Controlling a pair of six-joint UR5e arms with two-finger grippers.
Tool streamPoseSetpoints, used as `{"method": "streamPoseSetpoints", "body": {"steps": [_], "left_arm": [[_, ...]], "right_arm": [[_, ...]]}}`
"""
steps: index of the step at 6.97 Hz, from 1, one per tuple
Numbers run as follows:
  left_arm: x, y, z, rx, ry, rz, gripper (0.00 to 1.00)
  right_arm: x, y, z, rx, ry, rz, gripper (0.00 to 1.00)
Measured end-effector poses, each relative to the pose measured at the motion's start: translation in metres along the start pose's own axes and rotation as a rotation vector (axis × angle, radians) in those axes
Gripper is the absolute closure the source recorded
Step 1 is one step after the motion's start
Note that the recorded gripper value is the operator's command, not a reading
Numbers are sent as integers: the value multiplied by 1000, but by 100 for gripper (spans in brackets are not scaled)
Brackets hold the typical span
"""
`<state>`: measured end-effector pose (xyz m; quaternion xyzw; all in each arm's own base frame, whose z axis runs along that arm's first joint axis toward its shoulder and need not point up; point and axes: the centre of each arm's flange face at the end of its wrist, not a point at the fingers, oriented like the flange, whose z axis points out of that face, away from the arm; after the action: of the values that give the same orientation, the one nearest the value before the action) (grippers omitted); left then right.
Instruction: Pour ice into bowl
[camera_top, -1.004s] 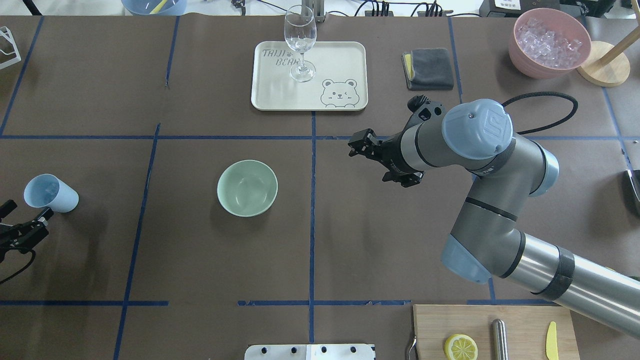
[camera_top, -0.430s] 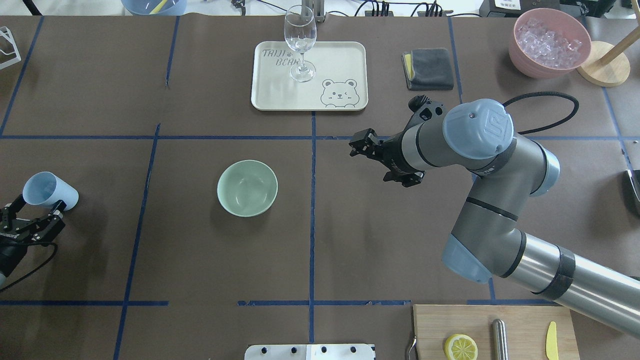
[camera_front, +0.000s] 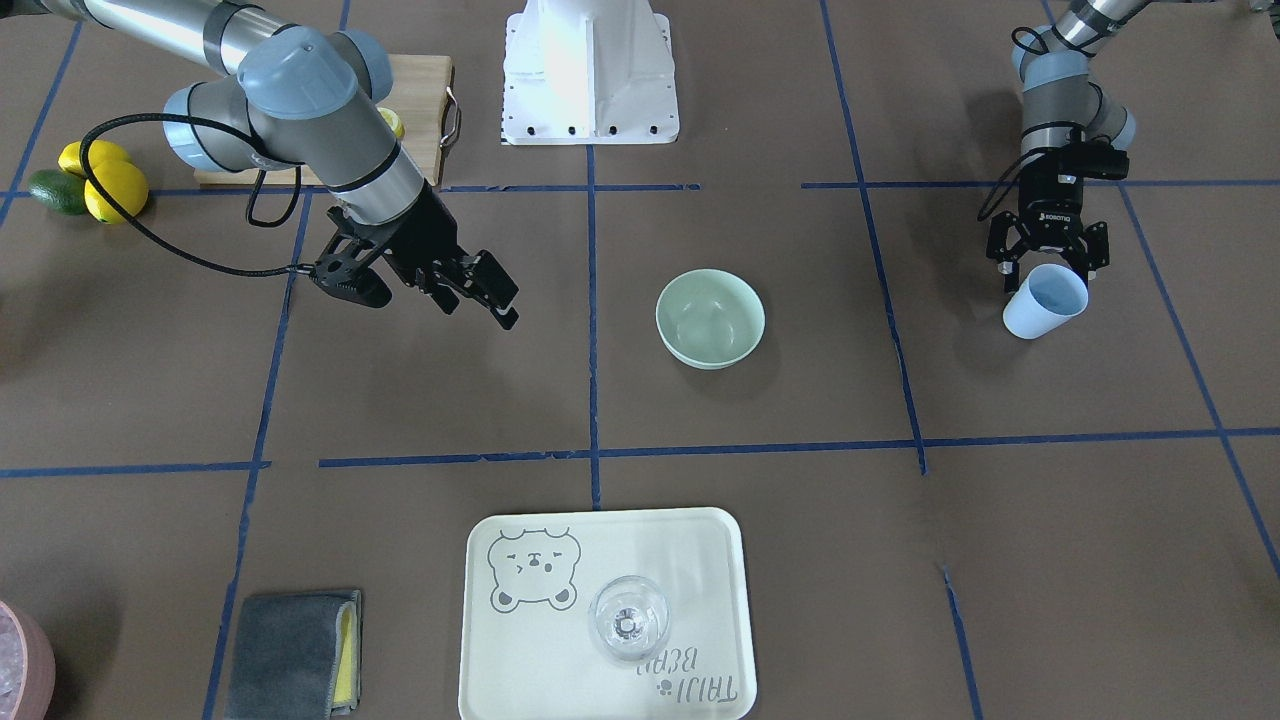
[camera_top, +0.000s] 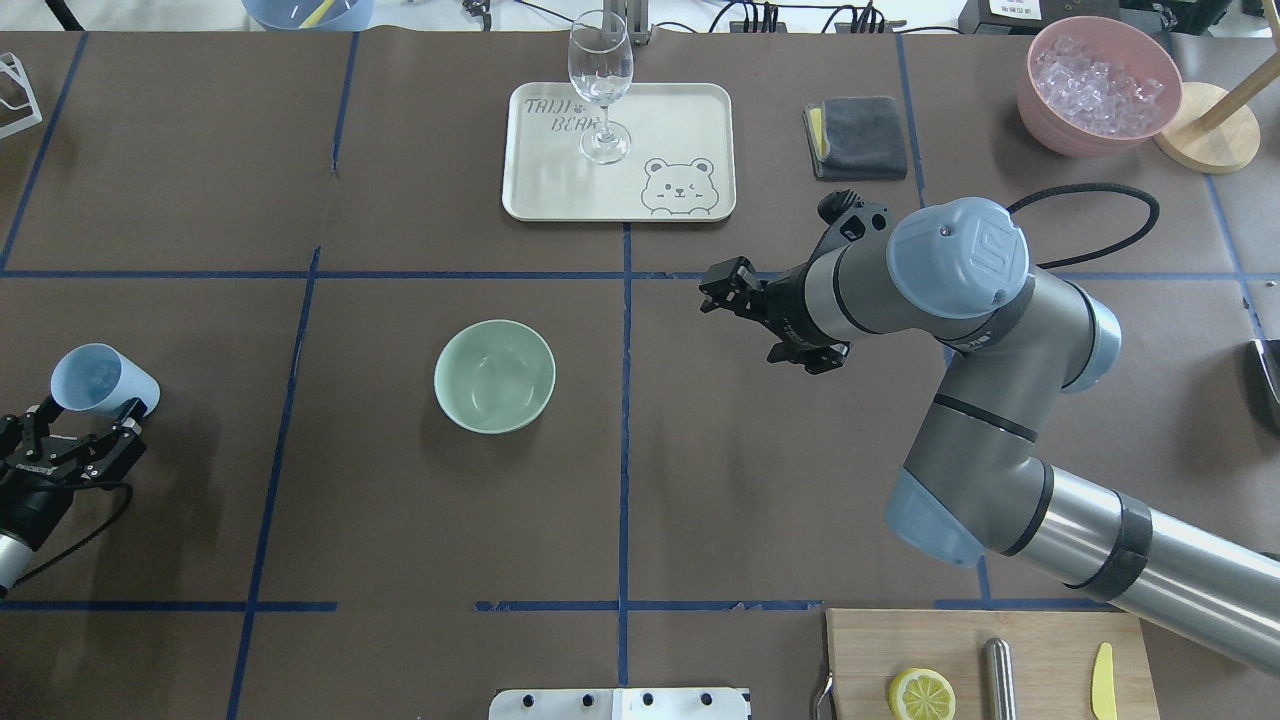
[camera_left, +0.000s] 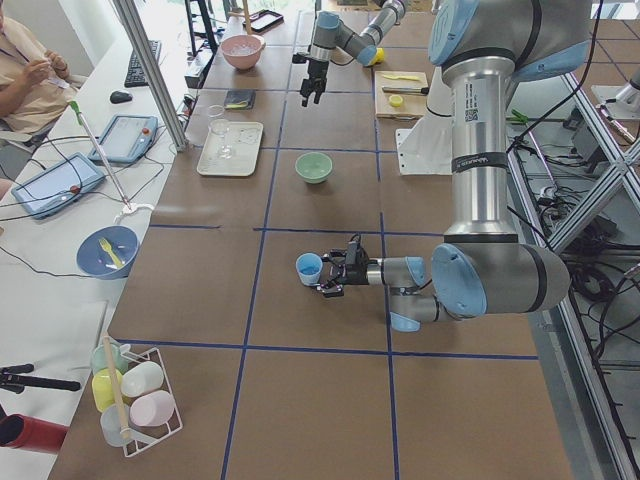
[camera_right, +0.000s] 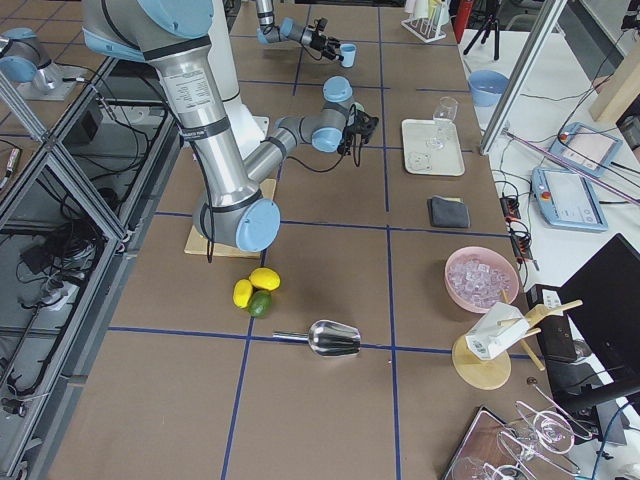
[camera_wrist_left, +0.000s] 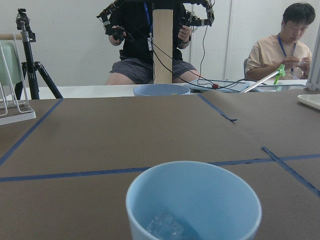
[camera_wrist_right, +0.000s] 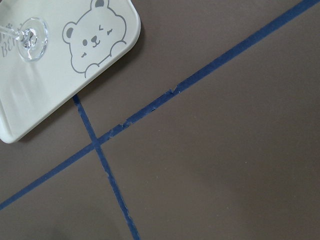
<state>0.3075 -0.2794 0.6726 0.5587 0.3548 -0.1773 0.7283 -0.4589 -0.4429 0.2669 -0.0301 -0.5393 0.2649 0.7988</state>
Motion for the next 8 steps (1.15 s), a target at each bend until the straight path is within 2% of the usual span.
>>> {"method": "streamPoseSetpoints", "body": {"steps": [3,8], "left_arm": [[15,9,9,5,3,35,0],[2,0,19,59,-54,62,0]], "right_arm": [[0,0,-1,0,-1,0,0],[6,-1,1,1,8,2,0]]}}
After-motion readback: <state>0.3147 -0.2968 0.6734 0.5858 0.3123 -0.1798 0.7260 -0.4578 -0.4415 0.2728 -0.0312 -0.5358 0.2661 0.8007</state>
